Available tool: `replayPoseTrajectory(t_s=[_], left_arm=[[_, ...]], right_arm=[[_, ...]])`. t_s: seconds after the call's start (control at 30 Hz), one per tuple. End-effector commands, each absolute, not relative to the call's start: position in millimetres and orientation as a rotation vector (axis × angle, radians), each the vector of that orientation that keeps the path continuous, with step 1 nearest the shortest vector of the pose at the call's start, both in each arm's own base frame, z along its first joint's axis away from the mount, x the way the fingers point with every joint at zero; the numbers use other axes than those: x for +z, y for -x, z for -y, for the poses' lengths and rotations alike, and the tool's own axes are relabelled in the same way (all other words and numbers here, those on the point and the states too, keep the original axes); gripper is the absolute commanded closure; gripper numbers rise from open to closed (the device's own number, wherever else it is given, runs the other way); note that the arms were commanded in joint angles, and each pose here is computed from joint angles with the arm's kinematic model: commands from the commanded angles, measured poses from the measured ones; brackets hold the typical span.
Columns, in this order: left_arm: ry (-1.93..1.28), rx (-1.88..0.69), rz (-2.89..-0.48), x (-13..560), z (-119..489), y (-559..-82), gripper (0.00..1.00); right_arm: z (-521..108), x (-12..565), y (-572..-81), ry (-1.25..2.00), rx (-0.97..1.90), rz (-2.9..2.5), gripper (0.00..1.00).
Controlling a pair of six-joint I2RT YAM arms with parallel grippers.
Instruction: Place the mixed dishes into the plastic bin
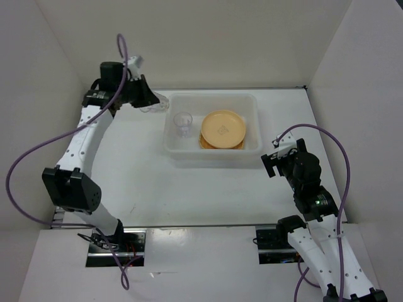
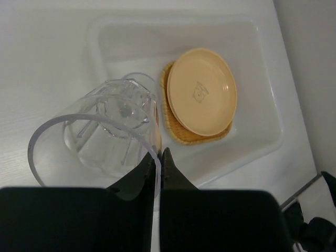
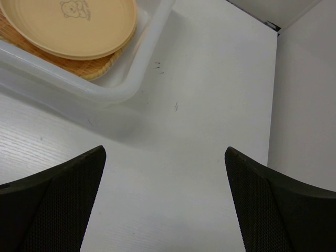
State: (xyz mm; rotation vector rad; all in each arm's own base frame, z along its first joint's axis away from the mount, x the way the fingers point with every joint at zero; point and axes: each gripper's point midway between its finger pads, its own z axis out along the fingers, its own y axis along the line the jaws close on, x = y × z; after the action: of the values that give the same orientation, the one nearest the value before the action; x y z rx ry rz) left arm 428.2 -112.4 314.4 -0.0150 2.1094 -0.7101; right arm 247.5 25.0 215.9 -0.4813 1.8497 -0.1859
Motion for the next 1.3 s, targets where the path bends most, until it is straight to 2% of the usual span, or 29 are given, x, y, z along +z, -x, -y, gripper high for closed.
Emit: replayPoseTrajectory(t_s=[0.0,0.33,0.93,1.27], left_arm=[[-0.177,-0.616,-2.213,292,139,-427,1.00],[-0.350,-0.476,-2.448,207,214,-412,1.00],[-0.405,-0.278,-2.635,109,234,-425,1.00],[-0.394,-0.194,-2.684,89,231,-429,0.87]], right_arm=[[-28,228,-252,0.474,-0.181,-1.793,0.02],[-28,228,-252,0.474,-0.181,-1.793,0.02],[-26,232,-250,0.462,-0.189,-1.778,0.02],[-26,232,-250,0.462,-0.189,-1.778,0.02]])
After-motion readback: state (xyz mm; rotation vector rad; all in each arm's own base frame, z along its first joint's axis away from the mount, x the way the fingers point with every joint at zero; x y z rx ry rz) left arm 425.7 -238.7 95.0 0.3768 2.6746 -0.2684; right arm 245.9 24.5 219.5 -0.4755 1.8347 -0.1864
